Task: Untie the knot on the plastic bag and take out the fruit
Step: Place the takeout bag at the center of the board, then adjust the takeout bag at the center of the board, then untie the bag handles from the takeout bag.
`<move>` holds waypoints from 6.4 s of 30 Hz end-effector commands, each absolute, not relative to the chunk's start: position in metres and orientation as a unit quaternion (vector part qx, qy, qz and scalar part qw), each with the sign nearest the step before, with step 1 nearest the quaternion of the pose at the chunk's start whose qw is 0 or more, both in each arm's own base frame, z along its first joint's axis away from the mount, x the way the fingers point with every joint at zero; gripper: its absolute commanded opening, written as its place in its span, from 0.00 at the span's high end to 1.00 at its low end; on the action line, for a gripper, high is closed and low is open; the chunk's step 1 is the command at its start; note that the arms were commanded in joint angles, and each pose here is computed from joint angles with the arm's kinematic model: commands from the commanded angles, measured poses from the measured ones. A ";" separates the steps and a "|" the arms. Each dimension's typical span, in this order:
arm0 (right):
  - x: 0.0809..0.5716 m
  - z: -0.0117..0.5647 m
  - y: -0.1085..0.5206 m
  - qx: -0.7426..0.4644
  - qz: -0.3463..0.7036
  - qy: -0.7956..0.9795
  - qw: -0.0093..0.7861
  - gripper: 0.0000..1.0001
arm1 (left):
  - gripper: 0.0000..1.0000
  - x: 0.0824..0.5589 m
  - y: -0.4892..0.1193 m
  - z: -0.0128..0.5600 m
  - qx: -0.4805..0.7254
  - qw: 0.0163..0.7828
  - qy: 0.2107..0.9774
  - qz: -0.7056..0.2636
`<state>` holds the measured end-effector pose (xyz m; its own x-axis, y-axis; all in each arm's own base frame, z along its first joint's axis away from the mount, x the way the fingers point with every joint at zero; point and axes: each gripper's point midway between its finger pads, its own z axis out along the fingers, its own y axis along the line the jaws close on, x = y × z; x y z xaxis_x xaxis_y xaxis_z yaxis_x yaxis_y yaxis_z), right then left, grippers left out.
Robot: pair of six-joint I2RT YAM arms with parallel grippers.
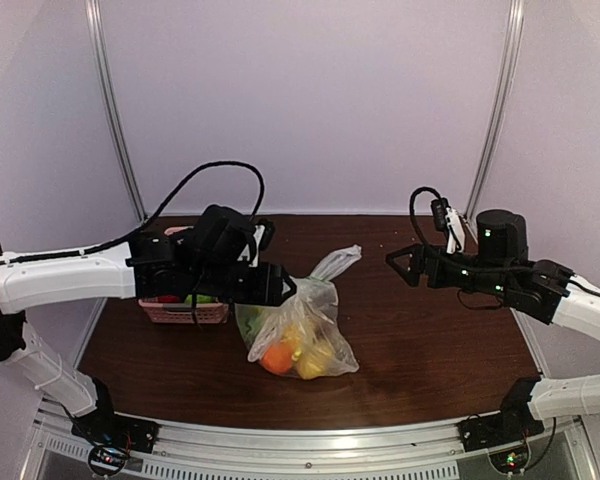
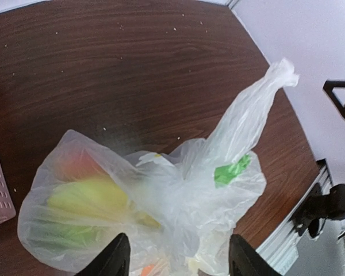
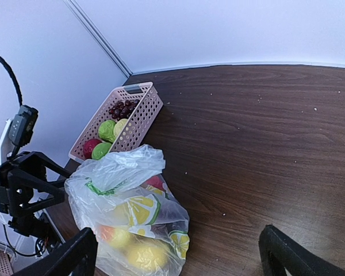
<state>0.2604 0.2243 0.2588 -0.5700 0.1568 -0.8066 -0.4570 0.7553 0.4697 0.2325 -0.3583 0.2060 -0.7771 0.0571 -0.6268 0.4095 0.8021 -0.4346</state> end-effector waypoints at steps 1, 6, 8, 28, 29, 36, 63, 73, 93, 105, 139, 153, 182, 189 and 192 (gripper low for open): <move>0.253 0.263 0.232 -0.111 0.348 0.812 0.456 0.01 | 0.34 0.229 -0.350 0.246 0.147 0.330 0.873 -0.326; 0.241 0.256 0.242 -0.132 0.348 0.815 0.443 0.01 | 0.19 0.229 -0.327 0.246 0.149 0.320 0.875 -0.333; 0.234 0.251 0.248 -0.143 0.350 0.816 0.437 0.01 | 0.15 0.229 -0.319 0.238 0.148 0.305 0.878 -0.338; 0.179 0.186 0.357 -0.221 0.303 0.851 0.368 0.10 | 0.09 0.254 -0.305 0.188 0.205 0.323 0.870 -0.312; 0.180 0.183 0.359 -0.219 0.299 0.853 0.368 0.10 | 0.09 0.254 -0.306 0.186 0.208 0.321 0.870 -0.311; 0.199 0.173 0.360 -0.206 0.242 0.866 0.386 0.06 | 0.08 0.262 -0.308 0.162 0.207 0.309 0.883 -0.286; 0.229 0.141 0.372 -0.170 0.231 0.884 0.370 0.99 | 1.00 0.285 -0.320 0.149 0.240 0.342 0.871 -0.261; 0.252 0.146 0.338 -0.162 0.218 0.886 0.377 1.00 | 1.00 0.247 -0.329 0.160 0.229 0.313 0.862 -0.327; 0.240 0.202 0.312 -0.189 0.269 0.853 0.406 0.27 | 0.36 0.217 -0.311 0.203 0.172 0.333 0.867 -0.328; 0.247 0.193 0.356 -0.216 0.258 0.860 0.383 0.15 | 0.19 0.241 -0.352 0.203 0.242 0.333 0.860 -0.301; 0.271 0.163 0.363 -0.185 0.214 0.879 0.383 0.80 | 0.84 0.263 -0.359 0.152 0.220 0.319 0.885 -0.257; 0.274 0.185 0.338 -0.141 0.229 0.873 0.407 1.00 | 1.00 0.264 -0.350 0.175 0.190 0.343 0.873 -0.290; 0.272 0.224 0.314 -0.168 0.234 0.860 0.422 0.31 | 1.00 0.252 -0.357 0.170 0.214 0.319 0.858 -0.342; 0.281 0.229 0.334 -0.228 0.266 0.850 0.392 0.19 | 1.00 0.252 -0.358 0.169 0.213 0.316 0.860 -0.340; 0.286 0.225 0.341 -0.250 0.267 0.852 0.375 0.16 | 1.00 0.252 -0.356 0.167 0.211 0.315 0.862 -0.337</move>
